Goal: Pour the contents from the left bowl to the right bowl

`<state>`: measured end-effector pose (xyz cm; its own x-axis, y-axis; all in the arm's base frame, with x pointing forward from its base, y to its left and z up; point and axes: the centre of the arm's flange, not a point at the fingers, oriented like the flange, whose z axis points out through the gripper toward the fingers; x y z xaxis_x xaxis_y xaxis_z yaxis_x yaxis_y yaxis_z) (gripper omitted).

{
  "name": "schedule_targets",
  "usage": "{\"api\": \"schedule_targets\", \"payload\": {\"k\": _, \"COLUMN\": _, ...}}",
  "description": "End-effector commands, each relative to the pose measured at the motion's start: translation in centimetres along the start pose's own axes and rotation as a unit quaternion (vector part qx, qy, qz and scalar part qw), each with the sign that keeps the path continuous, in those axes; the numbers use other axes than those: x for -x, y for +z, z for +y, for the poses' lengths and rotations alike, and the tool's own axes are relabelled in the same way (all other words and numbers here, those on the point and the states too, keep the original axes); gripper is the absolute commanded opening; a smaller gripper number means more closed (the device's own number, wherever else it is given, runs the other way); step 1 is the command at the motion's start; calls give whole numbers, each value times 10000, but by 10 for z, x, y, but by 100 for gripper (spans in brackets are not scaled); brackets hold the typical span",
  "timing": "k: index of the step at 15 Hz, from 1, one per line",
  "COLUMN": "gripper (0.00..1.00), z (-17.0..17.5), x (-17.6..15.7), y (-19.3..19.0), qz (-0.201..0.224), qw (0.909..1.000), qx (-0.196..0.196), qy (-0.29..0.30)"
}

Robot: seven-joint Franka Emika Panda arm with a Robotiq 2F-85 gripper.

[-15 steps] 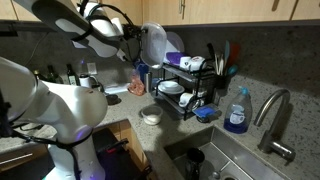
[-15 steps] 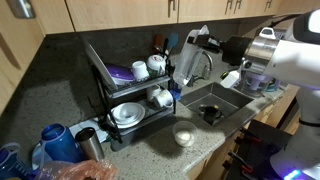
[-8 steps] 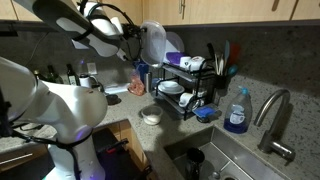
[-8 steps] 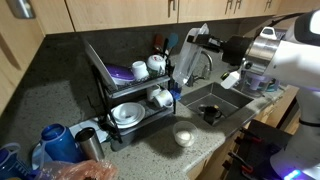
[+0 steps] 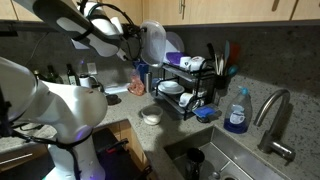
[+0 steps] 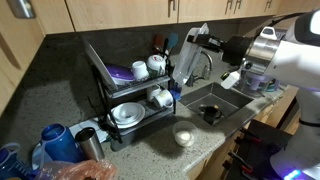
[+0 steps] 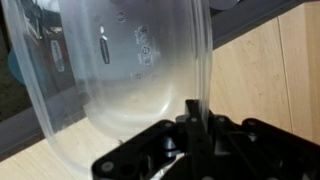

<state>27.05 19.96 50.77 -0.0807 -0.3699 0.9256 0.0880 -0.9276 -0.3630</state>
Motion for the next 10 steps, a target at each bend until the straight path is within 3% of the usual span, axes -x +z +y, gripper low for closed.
{"api": "schedule_targets", "payload": {"k": 1, "gripper": 1, "z": 46, "x": 33, "y": -49, "qz": 164, "qw": 9998, "qx": -75, "qy": -95}}
{"api": "schedule_targets", "payload": {"k": 10, "gripper": 1, "z": 45, "x": 32, "y": -50, "qz": 250, "qw": 9987, "qx": -298, "qy": -316}}
